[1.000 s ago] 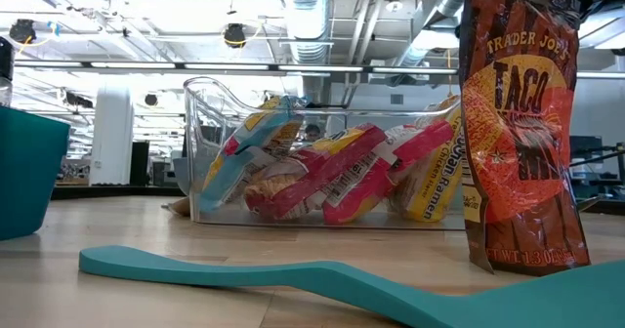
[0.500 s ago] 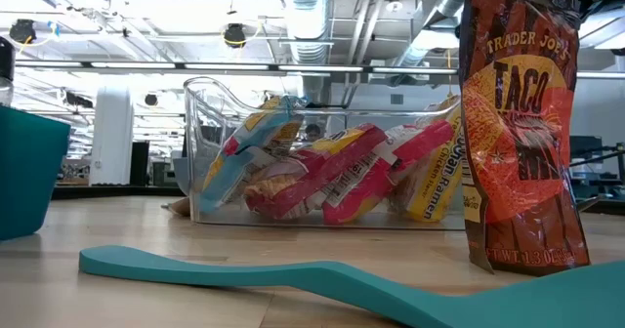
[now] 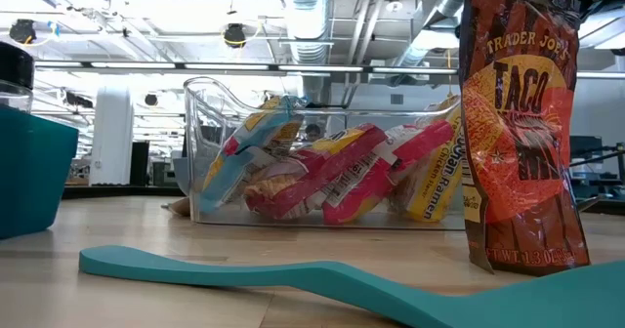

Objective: Pick & Place Food Item
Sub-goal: Put the black spice can into the dark blue bin

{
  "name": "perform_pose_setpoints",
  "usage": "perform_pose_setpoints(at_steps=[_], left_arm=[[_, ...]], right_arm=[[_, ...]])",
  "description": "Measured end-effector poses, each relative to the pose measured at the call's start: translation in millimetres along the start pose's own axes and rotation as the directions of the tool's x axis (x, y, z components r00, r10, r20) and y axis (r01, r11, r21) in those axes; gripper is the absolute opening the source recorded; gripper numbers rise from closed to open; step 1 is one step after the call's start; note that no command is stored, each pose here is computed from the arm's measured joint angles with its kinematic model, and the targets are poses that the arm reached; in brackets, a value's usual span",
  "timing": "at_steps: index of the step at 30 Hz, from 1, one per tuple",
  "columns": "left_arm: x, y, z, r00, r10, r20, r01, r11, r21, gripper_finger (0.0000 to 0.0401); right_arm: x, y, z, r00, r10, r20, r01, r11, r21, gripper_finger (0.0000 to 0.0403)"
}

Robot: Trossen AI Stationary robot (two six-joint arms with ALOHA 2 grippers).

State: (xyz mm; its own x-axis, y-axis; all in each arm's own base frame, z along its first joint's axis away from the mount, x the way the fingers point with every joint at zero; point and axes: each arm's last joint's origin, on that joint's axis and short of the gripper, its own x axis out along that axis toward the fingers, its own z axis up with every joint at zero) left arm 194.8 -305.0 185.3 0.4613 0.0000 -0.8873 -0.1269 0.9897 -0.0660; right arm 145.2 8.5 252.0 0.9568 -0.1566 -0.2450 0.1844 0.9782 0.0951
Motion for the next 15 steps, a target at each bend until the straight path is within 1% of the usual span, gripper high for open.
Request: perform_pose_setpoints(at_steps=[4, 15], left_arm=[[-4.4, -4.5, 2.3, 1.0, -0.024, 0.012, 0.024, 0.999, 0.031, 0.0289], [-5.3, -5.8, 2.7, 0.999, -0.035, 0.017, 0.034, 0.999, 0.029, 0.0289]], right_arm=[[0.0, 0.0, 0.0, 1.0, 0.0, 0.0, 0.0, 1.0, 0.0, 0.001], [0.1, 0.0, 0.0, 1.0, 0.0, 0.0, 0.0, 1.0, 0.0, 0.001]])
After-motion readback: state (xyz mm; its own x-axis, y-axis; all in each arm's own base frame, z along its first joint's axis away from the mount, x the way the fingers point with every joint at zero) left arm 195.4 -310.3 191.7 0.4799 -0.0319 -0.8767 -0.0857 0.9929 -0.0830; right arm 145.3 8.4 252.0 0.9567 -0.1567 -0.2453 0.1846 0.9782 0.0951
